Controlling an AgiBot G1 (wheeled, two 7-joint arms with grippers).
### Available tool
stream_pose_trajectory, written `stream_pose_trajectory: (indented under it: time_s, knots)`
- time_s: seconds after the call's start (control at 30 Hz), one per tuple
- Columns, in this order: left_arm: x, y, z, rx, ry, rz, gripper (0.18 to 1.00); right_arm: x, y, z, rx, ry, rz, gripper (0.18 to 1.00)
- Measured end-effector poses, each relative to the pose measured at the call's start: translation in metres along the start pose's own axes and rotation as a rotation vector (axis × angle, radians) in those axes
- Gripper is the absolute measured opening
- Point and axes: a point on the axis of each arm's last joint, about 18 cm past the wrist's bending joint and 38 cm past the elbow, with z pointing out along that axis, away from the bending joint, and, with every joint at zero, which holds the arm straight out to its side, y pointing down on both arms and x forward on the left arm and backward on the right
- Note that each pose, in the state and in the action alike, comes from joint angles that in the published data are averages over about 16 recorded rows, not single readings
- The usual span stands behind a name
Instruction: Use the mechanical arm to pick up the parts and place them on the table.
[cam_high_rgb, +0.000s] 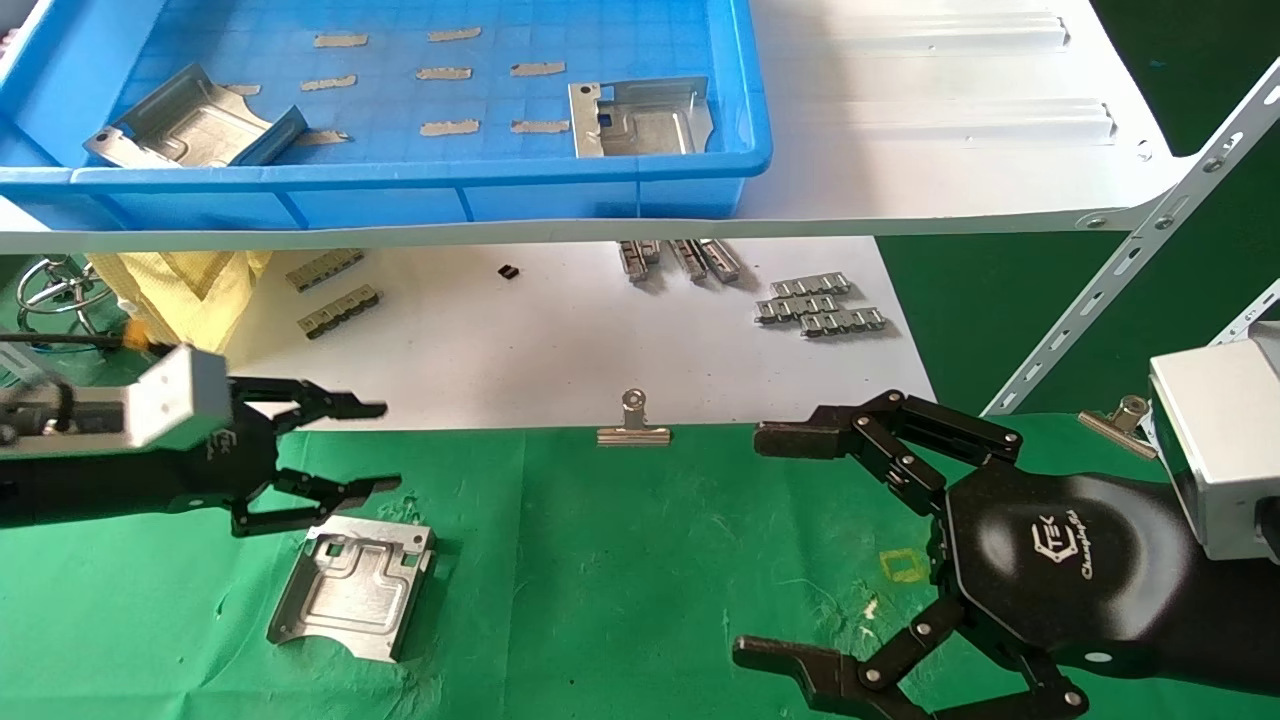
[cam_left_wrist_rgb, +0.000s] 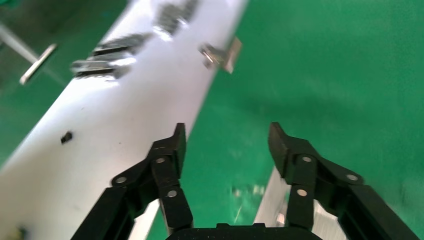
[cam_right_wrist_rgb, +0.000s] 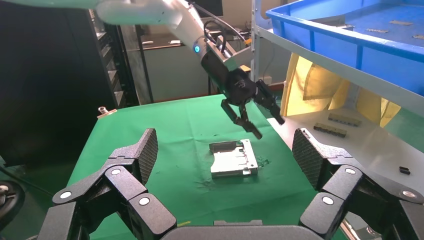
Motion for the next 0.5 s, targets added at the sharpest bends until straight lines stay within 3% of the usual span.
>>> stream_pose_trajectory:
  time_s: [0.2, 0.5]
  knots:
    - [0.0018, 0.0028, -0.0033, 0.051, -0.044, -0.09, 0.669, 0.0, 0.0, 0.0, 0.0, 0.0, 0.0, 1.001]
    - [0.0043, -0.0007, -0.0002, 0.08, -0.039, -0.098, 0.843, 0.0001, 0.0, 0.0, 0.0, 0.0, 0.0, 1.001]
